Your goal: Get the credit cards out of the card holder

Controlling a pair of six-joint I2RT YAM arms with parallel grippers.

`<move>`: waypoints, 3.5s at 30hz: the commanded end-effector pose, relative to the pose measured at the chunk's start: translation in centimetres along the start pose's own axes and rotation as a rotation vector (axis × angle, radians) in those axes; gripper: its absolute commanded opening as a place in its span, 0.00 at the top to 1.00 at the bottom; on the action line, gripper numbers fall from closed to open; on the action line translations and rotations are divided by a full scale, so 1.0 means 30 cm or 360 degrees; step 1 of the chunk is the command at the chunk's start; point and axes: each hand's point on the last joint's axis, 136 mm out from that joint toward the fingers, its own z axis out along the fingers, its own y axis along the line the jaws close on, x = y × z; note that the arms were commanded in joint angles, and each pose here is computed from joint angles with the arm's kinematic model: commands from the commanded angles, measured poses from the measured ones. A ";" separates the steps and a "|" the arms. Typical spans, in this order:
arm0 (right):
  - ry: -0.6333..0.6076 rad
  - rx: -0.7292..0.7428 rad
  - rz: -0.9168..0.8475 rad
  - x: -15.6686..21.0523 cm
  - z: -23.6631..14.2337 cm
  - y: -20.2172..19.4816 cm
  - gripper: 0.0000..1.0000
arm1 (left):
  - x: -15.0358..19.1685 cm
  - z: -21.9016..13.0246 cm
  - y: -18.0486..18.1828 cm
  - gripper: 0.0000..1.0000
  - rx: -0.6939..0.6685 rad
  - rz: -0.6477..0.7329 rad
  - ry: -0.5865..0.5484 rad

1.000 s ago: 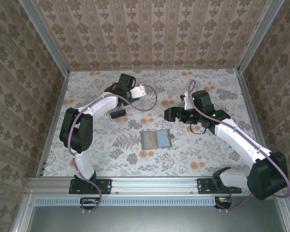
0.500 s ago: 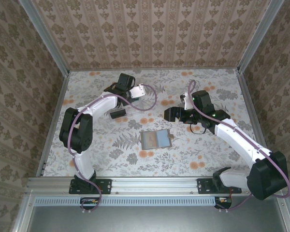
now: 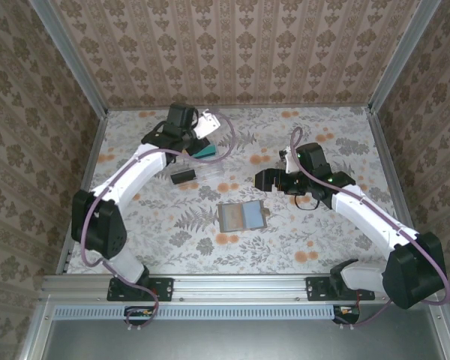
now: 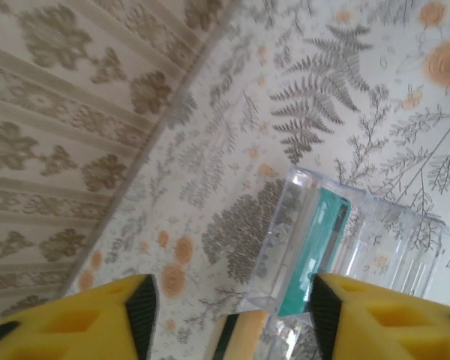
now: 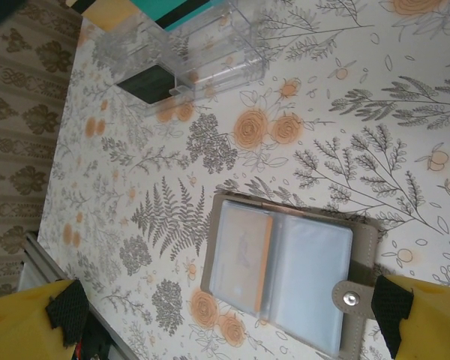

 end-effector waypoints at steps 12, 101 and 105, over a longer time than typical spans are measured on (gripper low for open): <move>0.0031 0.0259 -0.0109 0.103 0.049 -0.049 0.00 | 0.063 -0.353 -0.036 0.00 0.0063 -0.1068 -0.0154; 0.0467 0.0461 -0.0044 0.497 0.277 -0.252 0.81 | 0.288 -0.073 -0.906 0.53 0.0830 -0.1817 0.0519; 0.0466 0.0462 -0.0047 0.496 0.275 -0.252 0.81 | 0.300 -0.059 -0.926 0.54 0.0829 -0.1813 0.0557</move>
